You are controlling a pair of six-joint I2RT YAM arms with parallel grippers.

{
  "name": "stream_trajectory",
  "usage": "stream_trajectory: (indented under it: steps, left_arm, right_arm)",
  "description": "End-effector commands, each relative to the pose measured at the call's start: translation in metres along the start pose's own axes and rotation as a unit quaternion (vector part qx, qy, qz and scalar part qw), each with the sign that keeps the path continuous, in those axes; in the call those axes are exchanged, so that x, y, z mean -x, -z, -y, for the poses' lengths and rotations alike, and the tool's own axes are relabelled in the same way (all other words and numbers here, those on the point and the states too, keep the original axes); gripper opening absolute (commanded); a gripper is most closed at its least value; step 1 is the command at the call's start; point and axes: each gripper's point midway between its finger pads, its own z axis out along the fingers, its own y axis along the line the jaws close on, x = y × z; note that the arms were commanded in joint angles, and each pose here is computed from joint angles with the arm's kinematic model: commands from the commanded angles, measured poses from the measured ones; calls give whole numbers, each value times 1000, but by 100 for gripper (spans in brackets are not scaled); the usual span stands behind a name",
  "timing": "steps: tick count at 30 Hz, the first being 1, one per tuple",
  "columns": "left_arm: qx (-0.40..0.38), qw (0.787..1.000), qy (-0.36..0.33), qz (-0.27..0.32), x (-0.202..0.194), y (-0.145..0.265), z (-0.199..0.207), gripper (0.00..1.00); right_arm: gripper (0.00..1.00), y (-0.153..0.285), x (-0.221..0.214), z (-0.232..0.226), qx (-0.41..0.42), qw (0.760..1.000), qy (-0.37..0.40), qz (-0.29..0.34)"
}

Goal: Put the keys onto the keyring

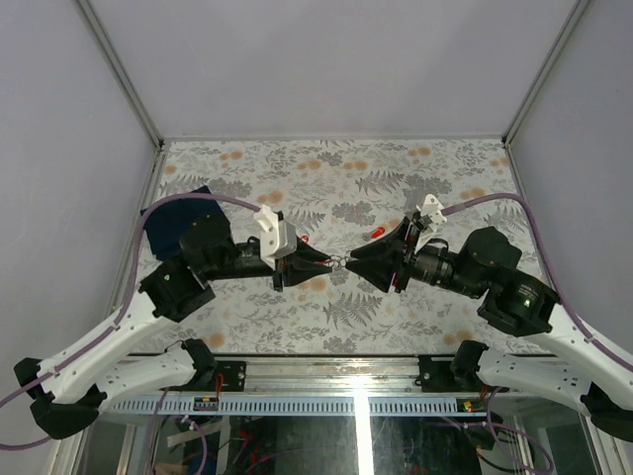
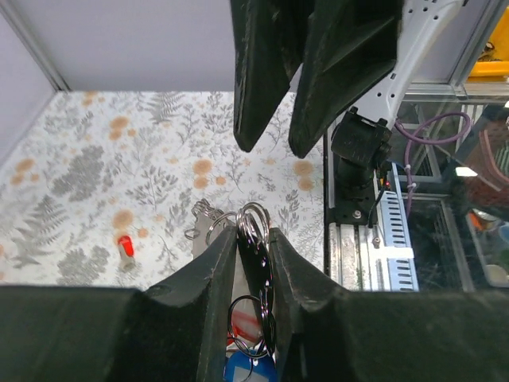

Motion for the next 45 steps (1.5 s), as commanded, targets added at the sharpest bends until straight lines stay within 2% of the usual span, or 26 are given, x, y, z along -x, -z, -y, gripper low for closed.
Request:
stream_trajectory:
  steps: [1, 6, 10, 15, 19, 21, 27, 30, 32, 33, 36, 39, 45]
  left_arm:
    - [-28, 990, -123, 60, 32, 13, 13, 0]
    - [-45, 979, -173, 101, 46, 24, 27, 0]
    - [-18, 978, -167, 123, 54, 30, 24, 0]
    - [-6, 977, -158, 141, 64, 36, 24, 0]
    - [-21, 974, -175, 143, 68, 43, 33, 0]
    - [-27, 971, -189, 140, 69, 47, 37, 0]
    - [-47, 965, -222, 129, 76, 55, 47, 0]
    - [-48, 963, -228, 132, 79, 57, 48, 0]
    - [-44, 963, -231, 135, 81, 57, 47, 0]
    - [-41, 962, -232, 137, 82, 57, 46, 0]
    - [-28, 962, -235, 139, 85, 58, 42, 0]
    - [-10, 962, -232, 144, 88, 59, 37, 0]
    - [57, 968, -186, 162, 95, 58, 14, 0]
  right_arm:
    - [38, 2, 16, -31, 75, 997, -2, 14]
    - [36, 3, 14, -25, 62, 998, 8, 12]
    - [34, 8, 17, -1, -6, 999, 12, 33]
    - [36, 20, 14, 23, -70, 996, 46, 41]
    - [43, 27, 7, 15, -34, 993, 108, 42]
    - [47, 32, 9, 9, -12, 989, 134, 62]
    - [46, 40, 17, 0, 13, 979, 161, 127]
    - [37, 34, 19, 8, -14, 986, 113, 121]
    - [28, 32, 27, 17, -50, 990, 50, 118]
    - [27, 30, 29, 20, -65, 991, 21, 118]
    - [35, 27, 36, 21, -74, 985, -67, 138]
    - [37, 22, 36, 18, -69, 977, -143, 144]
    - [42, 10, 27, 18, -59, 970, -192, 133]
